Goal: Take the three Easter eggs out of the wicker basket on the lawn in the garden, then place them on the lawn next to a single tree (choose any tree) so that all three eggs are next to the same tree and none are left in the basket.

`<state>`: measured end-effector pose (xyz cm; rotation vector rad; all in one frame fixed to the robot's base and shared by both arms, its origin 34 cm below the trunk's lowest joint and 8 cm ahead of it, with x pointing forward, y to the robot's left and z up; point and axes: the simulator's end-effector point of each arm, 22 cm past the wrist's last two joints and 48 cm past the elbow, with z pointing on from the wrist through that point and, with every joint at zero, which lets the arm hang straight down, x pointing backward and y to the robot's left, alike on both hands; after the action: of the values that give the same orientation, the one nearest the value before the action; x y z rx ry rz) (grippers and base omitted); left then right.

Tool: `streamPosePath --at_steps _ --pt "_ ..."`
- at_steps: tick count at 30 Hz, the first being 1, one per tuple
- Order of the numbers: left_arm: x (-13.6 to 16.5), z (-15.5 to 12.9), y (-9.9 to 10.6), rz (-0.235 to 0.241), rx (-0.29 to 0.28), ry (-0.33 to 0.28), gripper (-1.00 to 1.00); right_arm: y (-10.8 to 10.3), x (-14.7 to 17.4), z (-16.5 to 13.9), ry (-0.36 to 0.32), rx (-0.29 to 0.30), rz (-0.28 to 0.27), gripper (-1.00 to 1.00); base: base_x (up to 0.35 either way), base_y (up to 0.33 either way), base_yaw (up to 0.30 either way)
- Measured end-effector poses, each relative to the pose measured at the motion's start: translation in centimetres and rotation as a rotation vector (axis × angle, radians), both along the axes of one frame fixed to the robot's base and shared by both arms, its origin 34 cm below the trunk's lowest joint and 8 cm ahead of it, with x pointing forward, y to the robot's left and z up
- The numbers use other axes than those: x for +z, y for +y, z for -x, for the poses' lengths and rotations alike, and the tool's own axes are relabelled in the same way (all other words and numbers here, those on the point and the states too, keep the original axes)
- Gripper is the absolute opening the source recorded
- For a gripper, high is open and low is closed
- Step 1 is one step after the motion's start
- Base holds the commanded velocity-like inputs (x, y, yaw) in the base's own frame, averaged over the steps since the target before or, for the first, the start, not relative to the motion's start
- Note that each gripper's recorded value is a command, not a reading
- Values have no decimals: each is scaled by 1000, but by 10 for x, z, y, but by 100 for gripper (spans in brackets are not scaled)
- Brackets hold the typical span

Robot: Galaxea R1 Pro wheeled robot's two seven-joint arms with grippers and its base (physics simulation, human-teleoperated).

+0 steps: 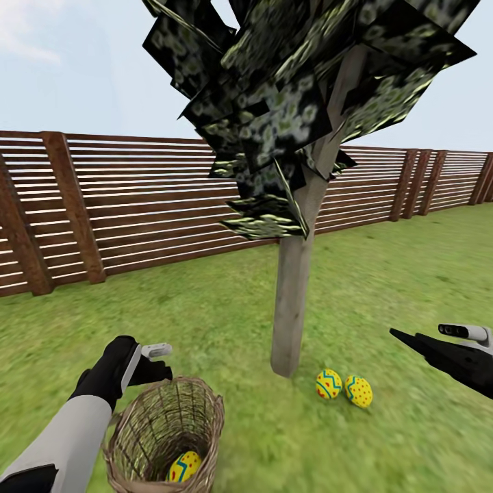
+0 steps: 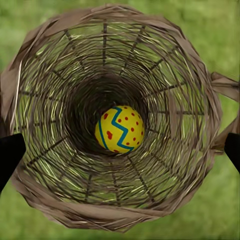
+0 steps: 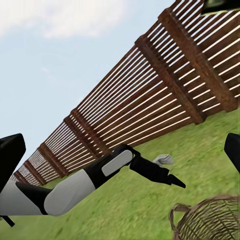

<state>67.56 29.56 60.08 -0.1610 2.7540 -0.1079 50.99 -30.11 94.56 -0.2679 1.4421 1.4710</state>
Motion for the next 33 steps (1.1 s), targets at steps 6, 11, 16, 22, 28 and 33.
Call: streamPosePath --at_steps 6,11,16,22,28,33 --pt "-1 0 0 0 0 1 100 0 0 0 1 0 0 100 29 1 0" --pt "-1 0 -1 1 -1 1 100 0 0 0 0 0 0 100 7 0 0" --pt "-1 0 -1 1 -1 1 100 0 0 0 1 0 0 100 1 0 0" --pt "0 0 0 1 0 0 100 0 -1 0 2 0 0 100 0 0 0" --pt "0 0 0 1 1 0 100 0 0 0 1 1 -1 100 0 0 0" --pt "0 0 -1 3 1 0 100 0 0 0 0 4 -2 100 0 0 0"
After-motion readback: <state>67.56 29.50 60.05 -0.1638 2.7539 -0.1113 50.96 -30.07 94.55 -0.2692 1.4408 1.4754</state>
